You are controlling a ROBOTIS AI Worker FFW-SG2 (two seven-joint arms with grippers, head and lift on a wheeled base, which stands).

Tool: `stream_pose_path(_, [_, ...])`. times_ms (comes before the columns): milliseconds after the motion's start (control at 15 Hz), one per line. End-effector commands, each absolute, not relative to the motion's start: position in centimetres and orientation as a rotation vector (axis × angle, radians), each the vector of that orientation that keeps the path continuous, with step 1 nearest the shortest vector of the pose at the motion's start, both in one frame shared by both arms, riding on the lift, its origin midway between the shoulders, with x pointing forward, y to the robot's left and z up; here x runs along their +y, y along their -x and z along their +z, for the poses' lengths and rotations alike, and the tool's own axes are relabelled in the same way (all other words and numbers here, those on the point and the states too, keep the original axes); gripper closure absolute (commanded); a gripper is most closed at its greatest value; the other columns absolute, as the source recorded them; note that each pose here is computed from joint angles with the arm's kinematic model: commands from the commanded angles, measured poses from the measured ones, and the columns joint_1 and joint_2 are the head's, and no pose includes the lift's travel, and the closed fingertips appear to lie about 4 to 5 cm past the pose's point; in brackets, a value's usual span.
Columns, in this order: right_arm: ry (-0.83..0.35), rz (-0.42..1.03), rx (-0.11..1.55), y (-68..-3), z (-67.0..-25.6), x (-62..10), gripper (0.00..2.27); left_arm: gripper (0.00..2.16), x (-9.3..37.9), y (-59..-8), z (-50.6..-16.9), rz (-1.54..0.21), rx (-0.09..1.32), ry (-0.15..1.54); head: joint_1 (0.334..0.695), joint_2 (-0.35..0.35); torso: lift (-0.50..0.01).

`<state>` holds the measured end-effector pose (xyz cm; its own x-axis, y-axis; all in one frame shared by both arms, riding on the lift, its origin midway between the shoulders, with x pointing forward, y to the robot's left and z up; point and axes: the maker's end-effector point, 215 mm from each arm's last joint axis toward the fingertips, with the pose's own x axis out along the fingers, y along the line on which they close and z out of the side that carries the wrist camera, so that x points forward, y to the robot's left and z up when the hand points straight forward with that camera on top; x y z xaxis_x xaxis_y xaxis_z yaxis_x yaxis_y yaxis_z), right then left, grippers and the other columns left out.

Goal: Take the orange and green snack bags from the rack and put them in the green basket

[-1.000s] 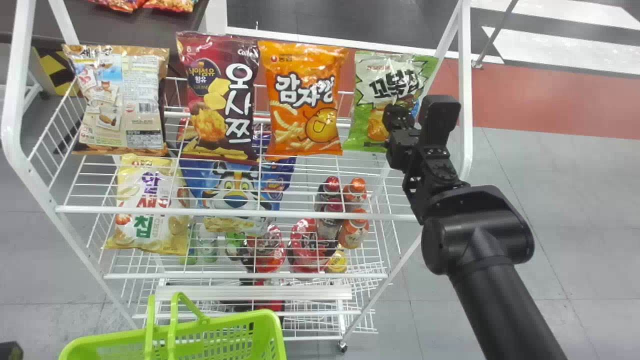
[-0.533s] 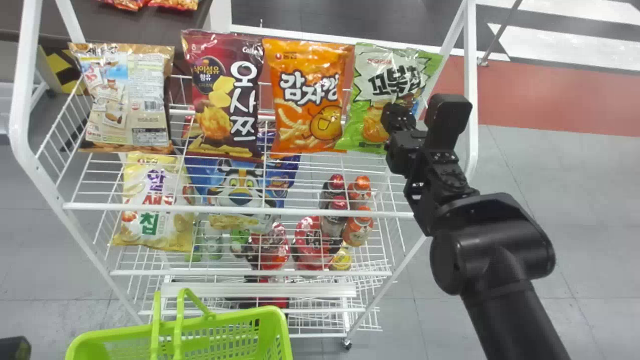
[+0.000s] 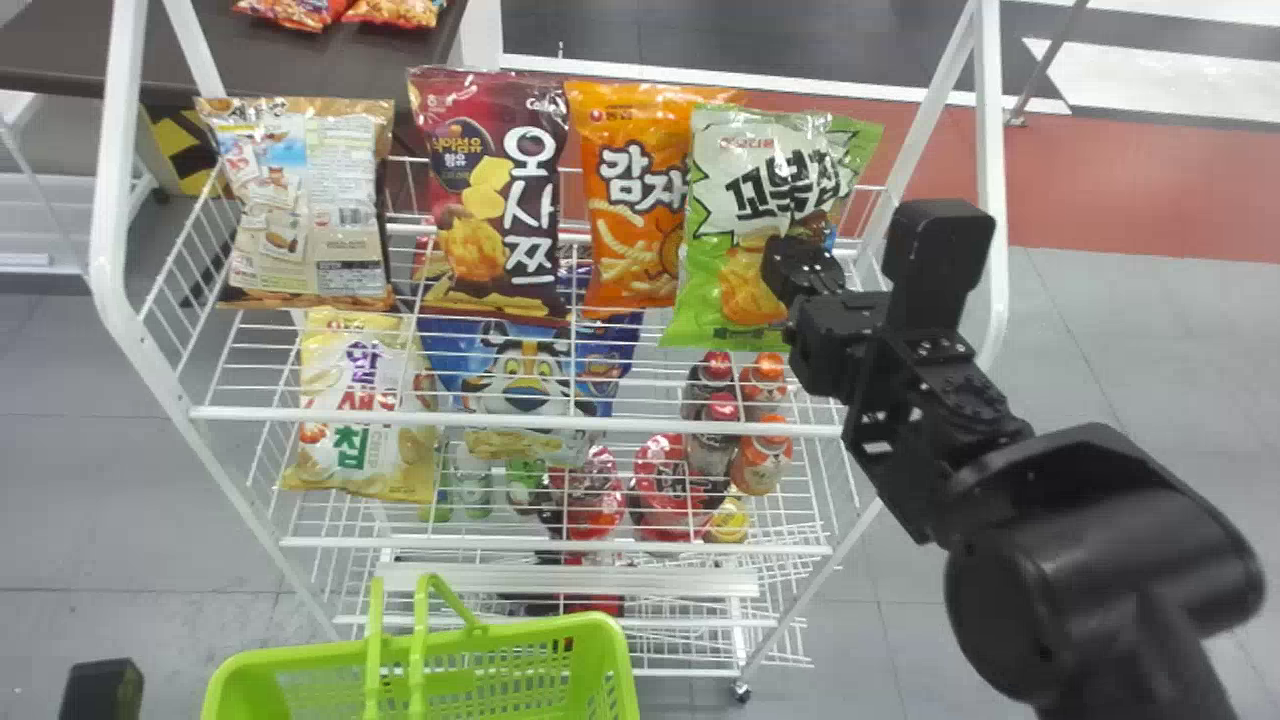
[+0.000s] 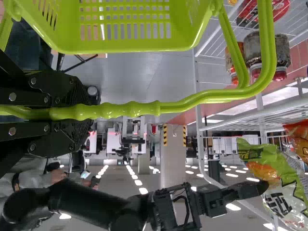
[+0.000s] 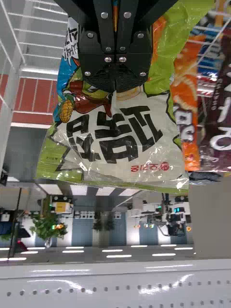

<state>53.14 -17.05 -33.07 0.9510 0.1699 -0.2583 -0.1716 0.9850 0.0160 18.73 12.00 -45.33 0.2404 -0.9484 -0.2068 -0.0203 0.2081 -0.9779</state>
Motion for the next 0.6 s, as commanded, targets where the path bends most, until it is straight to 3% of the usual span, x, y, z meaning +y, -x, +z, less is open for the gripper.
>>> stream_pose_path(0, [0.014,0.214,0.296,-50.6,-32.5,-15.8,2.25,2.15,11.7,-18.7,-45.2,-0.891,1.123,1.151,0.695,-0.083,0.000])
stream_pose_path(533, [0.066,0.361,0.580,-40.2,-34.9,-12.6,2.25,2.15,11.3,-19.4,-44.9,-0.906,1.108,1.144,0.695,-0.041,0.000])
